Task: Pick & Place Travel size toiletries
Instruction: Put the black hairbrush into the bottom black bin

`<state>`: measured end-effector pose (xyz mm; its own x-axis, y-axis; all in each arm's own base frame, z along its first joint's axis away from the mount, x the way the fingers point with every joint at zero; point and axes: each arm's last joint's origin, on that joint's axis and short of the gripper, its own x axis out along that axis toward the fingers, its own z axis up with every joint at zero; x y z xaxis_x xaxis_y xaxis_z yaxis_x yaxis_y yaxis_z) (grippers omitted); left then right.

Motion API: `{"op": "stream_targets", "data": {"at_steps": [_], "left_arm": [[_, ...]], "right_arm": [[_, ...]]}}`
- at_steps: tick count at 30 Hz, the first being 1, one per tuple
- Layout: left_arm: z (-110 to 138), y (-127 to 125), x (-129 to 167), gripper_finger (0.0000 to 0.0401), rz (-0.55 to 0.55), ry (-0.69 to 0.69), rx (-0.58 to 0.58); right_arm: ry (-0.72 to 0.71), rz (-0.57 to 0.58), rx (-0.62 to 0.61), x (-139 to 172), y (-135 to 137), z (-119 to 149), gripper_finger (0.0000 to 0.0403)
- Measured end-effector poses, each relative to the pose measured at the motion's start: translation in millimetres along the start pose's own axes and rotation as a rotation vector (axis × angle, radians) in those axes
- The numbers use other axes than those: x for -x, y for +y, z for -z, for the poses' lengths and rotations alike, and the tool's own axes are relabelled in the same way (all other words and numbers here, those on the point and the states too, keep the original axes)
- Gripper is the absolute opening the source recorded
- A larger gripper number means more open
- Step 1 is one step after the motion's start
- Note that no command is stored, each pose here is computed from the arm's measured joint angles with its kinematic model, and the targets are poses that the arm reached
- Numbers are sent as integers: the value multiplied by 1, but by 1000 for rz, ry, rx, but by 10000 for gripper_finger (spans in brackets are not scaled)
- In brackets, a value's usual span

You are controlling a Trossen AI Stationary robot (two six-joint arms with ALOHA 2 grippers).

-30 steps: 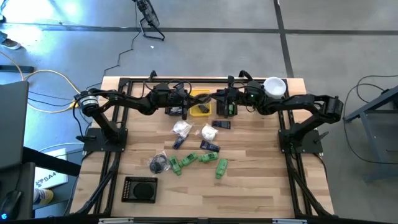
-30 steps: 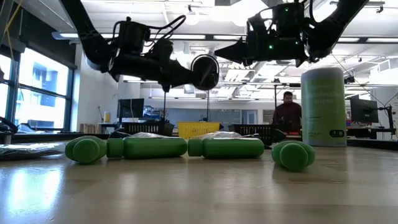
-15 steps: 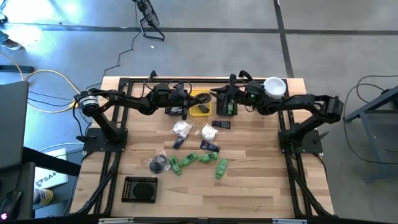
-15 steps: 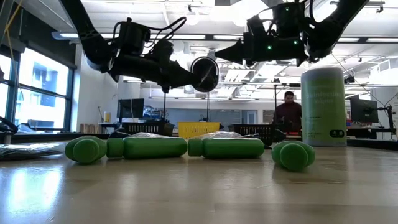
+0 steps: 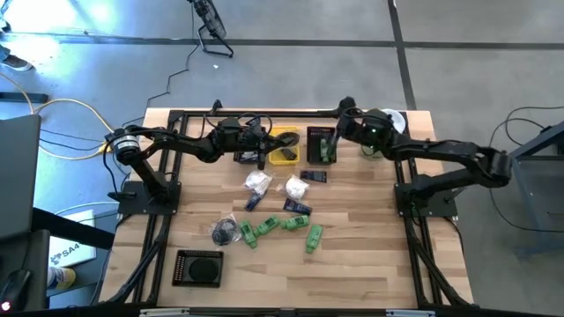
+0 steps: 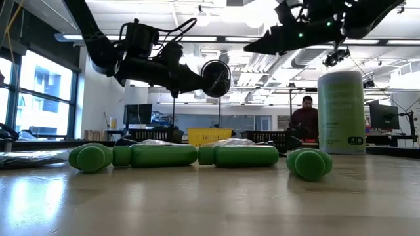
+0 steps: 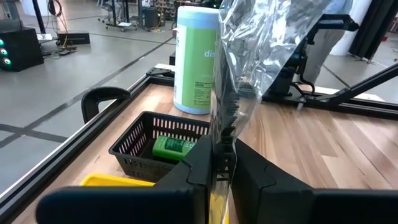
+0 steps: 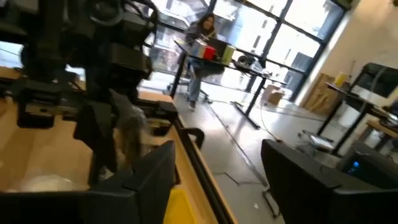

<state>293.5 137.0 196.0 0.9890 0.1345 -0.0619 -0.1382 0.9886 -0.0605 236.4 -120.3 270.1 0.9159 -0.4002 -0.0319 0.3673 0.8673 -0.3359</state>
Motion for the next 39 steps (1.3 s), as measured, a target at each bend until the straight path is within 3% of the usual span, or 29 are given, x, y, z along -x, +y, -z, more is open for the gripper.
{"op": "stream_targets", "data": {"at_steps": [9, 20, 24, 28, 39], "left_arm": [[-1, -1, 2, 28, -3, 14, 68], [-17, -8, 21, 35, -16, 147, 263], [-22, -15, 33, 36, 65, 235, 316], [-29, -28, 46, 36, 156, 312, 393], [-48, -88, 93, 37, 230, 593, 615]], "right_arm": [[116, 19, -23, 5, -16, 14, 224], [70, -15, -25, 4, -25, 17, 199], [40, -23, -22, 5, -30, 16, 191], [20, 3, -17, 6, -35, 15, 184], [0, -17, -21, 6, -36, 14, 173]]}}
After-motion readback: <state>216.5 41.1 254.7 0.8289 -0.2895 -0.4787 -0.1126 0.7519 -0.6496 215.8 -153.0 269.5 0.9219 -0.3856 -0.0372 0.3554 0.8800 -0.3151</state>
